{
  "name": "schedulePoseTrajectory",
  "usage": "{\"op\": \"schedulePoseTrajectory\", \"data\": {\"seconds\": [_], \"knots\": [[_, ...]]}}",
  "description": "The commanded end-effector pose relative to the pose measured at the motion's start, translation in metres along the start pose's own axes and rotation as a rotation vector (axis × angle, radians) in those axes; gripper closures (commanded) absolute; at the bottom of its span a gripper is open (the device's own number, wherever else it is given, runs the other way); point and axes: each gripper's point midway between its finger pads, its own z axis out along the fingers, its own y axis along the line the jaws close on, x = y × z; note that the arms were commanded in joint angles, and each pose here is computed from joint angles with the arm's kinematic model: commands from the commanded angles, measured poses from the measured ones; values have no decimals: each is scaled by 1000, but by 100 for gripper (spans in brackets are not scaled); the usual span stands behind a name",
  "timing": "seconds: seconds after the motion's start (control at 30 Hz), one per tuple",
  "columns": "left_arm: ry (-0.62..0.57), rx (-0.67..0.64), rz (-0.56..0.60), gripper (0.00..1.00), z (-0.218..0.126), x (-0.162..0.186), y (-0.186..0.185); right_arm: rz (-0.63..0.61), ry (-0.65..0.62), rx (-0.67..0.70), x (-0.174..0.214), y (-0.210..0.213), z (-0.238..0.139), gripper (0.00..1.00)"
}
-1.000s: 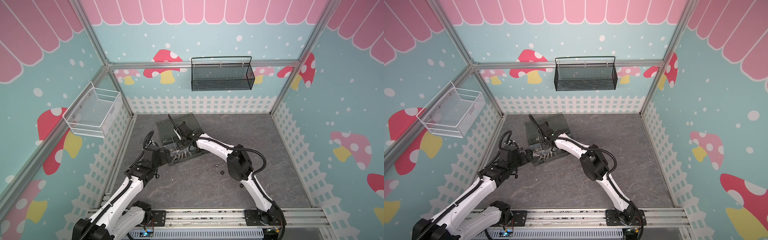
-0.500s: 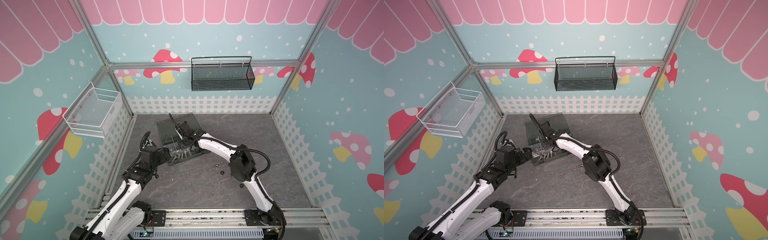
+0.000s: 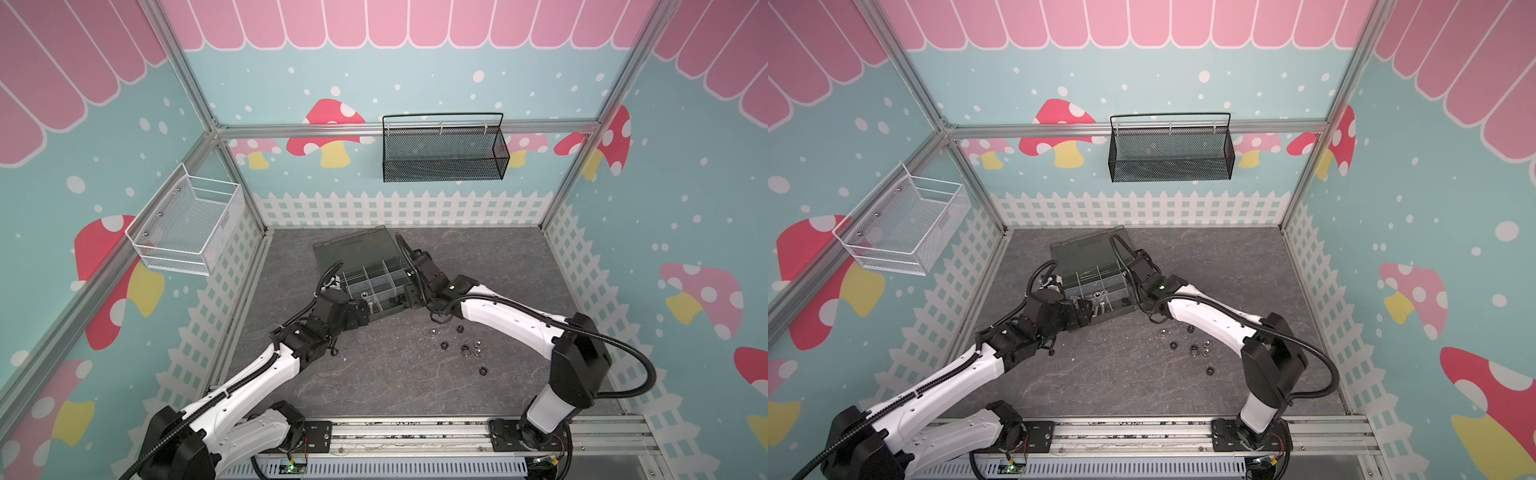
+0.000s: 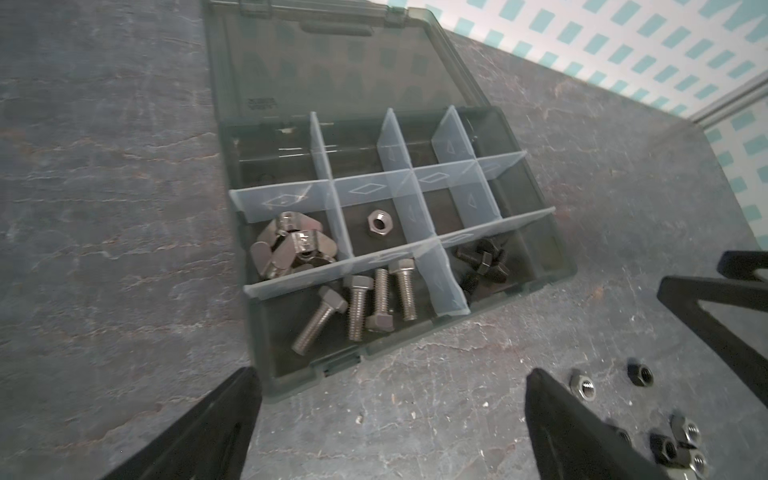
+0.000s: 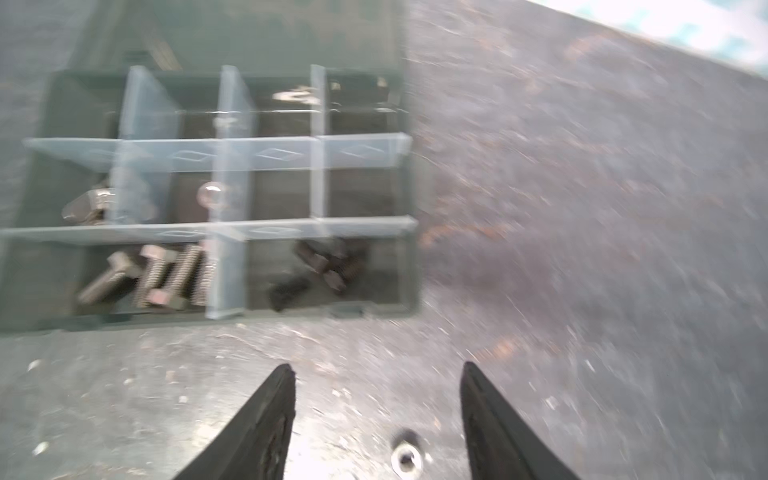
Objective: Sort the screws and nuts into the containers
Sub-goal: 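Open the right gripper to drop the hex nut into a compartment, then lower the left gripper onto a silver hex nut in the pile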
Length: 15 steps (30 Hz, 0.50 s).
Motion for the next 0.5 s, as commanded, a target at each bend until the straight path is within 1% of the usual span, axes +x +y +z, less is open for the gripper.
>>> {"op": "schedulePoseTrajectory", "data": {"seconds": [0.0,0.03,0.07,0.1,0.13,0.3,0.4,0.47], "knots": [[3,30,98,0,7,-2,-34,155,-14,91,21,-48,-13,28],[22,46,134,0,11,3,-47,193,-11,100,30,-61,-18,24],[40,60,165,0,15,8,-58,222,-8,102,38,-71,-21,17],[66,78,200,0,19,15,-71,258,-3,102,47,-83,-26,6],[88,93,225,1,23,21,-82,286,2,103,54,-92,-29,2],[222,150,343,7,47,57,-137,396,2,158,84,-132,-48,2],[288,144,421,12,61,78,-161,425,-6,201,89,-145,-57,2],[322,126,470,17,71,90,-172,436,-11,234,90,-153,-62,2]]}}
